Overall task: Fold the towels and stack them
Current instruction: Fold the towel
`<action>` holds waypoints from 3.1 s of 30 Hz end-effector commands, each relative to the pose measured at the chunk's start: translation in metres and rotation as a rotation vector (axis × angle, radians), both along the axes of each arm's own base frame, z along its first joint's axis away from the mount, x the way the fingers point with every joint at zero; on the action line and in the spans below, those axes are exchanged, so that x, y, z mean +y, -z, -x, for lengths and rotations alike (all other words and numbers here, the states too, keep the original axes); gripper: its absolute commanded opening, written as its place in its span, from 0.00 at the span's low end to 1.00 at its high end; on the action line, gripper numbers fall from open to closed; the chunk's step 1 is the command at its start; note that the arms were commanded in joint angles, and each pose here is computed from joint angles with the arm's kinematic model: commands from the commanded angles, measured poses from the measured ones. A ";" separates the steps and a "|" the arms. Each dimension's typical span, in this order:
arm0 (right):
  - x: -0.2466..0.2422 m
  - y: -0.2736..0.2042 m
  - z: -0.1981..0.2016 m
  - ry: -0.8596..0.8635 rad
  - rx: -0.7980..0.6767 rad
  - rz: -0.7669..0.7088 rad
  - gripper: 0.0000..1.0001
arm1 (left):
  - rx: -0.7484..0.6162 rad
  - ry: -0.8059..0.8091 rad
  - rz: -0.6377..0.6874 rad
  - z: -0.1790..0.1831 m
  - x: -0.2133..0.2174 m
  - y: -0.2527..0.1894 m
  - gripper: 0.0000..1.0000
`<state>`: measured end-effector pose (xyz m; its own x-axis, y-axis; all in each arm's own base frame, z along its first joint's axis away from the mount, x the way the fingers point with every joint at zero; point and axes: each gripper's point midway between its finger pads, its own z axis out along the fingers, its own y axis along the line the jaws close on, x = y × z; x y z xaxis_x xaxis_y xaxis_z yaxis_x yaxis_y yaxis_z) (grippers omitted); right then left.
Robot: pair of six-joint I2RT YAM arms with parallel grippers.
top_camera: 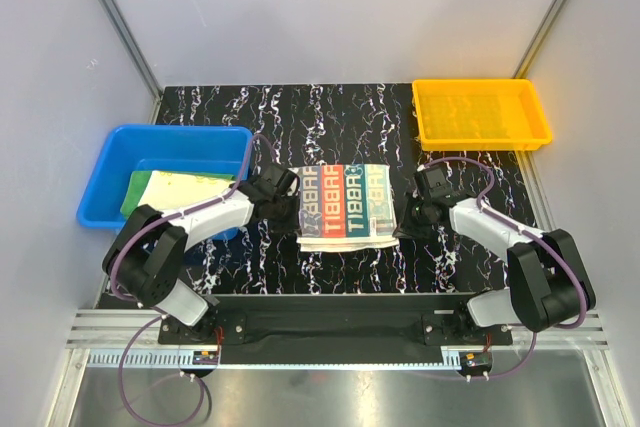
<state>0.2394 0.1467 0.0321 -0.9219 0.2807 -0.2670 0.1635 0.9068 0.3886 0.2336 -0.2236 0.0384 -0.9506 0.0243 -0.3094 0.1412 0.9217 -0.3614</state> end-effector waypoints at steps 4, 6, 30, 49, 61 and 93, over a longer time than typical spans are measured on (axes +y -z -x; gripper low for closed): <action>0.005 -0.006 -0.007 -0.017 -0.033 -0.009 0.13 | -0.008 0.008 0.030 -0.002 -0.006 -0.005 0.00; 0.006 -0.001 -0.005 -0.018 -0.020 -0.012 0.15 | 0.001 0.010 0.049 0.000 -0.009 -0.002 0.00; -0.001 0.005 -0.006 -0.014 -0.030 0.050 0.18 | 0.012 0.011 0.059 0.003 -0.010 0.003 0.00; 0.006 0.013 -0.005 -0.034 -0.023 0.036 0.18 | 0.023 0.011 0.063 0.004 -0.012 0.007 0.00; 0.004 0.003 -0.010 -0.045 -0.042 0.072 0.00 | 0.011 0.009 0.065 0.001 -0.013 0.000 0.00; 0.011 -0.070 -0.039 -0.120 -0.190 0.070 0.00 | -0.064 -0.022 0.033 -0.022 -0.012 -0.063 0.00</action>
<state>0.2711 0.1565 0.0715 -0.9102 0.1714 -0.3770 0.0365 0.9400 0.3393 0.2478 -0.2361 0.0744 -0.9493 0.0070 -0.3143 0.1331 0.9147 -0.3817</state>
